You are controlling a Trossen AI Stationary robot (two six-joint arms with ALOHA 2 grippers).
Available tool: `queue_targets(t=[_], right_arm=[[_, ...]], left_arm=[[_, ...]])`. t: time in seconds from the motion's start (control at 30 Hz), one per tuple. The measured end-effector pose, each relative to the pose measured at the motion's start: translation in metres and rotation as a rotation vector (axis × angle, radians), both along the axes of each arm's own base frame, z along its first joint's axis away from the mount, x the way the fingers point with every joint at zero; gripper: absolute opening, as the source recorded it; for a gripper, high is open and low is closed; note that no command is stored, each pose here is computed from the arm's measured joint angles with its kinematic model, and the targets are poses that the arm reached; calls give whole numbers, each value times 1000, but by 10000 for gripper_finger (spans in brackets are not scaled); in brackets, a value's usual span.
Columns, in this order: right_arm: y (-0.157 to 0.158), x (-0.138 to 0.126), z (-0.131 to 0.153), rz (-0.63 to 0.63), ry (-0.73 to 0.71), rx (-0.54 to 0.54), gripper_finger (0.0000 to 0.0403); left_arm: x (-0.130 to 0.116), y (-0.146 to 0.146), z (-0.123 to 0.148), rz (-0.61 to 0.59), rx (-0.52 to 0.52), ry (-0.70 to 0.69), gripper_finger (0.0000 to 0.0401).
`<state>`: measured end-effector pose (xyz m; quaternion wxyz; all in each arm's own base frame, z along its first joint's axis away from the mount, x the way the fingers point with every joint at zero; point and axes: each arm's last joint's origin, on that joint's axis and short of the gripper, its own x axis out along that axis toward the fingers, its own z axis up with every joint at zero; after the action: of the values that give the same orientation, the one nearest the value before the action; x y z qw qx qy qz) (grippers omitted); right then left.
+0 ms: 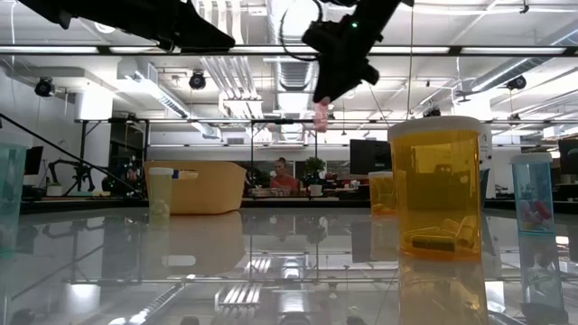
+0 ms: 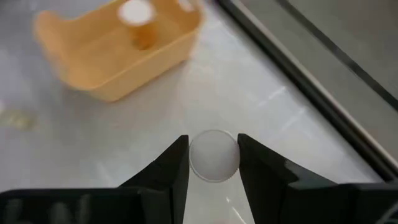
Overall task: Pick and place medicine bottles into bin by pill shape (circle, oval)
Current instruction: Put the small red pill bottle into the blue bin
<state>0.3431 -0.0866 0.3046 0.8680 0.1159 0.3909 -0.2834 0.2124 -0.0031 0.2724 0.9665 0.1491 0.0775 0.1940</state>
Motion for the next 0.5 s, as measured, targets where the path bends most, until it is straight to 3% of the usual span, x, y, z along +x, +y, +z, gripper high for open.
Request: queue_targets(t=[0.27, 0.5], right_arm=[[-45, -41, 17, -172, 19, -8, 114], [-71, -75, 13, -272, 44, -8, 119]], left_arm=[[0, 0, 0, 0, 0, -1, 281], [0, 0, 0, 0, 0, -1, 281]])
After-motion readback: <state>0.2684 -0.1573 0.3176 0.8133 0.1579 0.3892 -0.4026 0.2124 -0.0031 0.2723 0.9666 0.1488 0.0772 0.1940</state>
